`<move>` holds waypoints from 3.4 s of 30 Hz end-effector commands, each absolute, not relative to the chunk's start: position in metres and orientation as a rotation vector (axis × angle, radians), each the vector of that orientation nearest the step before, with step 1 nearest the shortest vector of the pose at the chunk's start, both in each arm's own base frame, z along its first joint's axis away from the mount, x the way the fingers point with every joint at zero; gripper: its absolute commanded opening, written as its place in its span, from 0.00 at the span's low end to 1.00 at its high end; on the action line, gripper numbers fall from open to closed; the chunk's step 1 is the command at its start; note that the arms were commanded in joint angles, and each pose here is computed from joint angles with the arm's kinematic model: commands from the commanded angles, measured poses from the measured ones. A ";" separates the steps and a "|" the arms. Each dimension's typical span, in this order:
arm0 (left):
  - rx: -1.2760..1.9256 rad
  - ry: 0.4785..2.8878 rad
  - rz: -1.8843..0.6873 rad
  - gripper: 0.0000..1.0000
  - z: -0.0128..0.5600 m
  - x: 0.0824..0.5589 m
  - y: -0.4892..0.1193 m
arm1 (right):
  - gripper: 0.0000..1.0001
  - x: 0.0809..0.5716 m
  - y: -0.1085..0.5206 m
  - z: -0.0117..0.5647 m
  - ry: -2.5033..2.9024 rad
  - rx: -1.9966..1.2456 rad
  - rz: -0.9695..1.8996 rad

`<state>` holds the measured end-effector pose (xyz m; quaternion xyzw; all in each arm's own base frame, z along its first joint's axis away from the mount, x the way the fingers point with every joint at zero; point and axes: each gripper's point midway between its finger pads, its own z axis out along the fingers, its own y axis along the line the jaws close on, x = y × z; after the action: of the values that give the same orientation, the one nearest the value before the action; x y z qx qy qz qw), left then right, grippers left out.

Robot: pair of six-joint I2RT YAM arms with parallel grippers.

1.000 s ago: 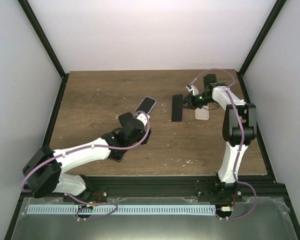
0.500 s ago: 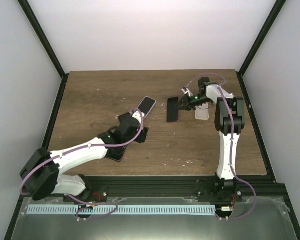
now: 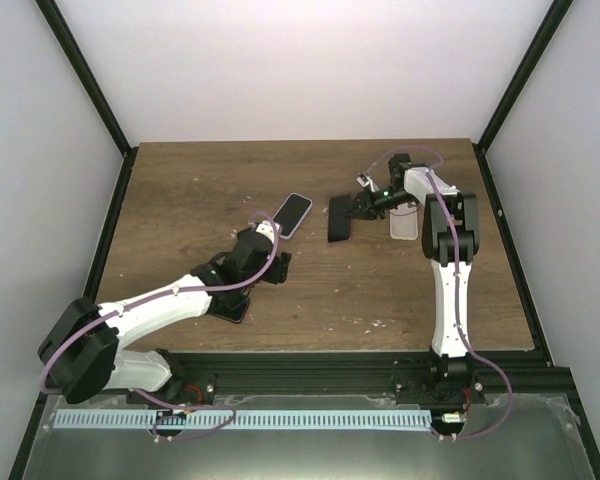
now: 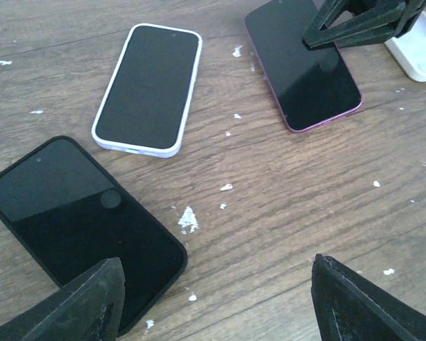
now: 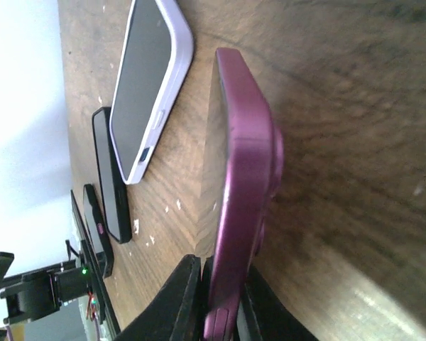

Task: Take the phone out of the phone case
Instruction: Place the phone at the center of the board, then pick up the phone at the center of the board.

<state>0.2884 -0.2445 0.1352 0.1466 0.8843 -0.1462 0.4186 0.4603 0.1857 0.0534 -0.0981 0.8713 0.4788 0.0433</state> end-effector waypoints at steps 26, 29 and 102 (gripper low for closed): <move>0.485 2.610 -0.106 1.00 0.061 0.447 -0.259 | 0.79 0.380 0.132 0.154 2.262 -0.581 0.821; 0.492 2.641 -0.048 1.00 0.049 0.459 -0.255 | 0.96 0.362 0.128 0.151 2.214 -0.599 0.820; 0.219 2.451 -0.736 0.33 0.183 0.359 -0.327 | 0.76 0.347 0.147 0.225 2.151 -0.619 0.971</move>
<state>0.3384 -0.2949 0.1247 0.1442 0.9560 -0.1629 0.1968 0.3633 0.1229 0.2209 -0.2144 0.8328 0.3476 0.3736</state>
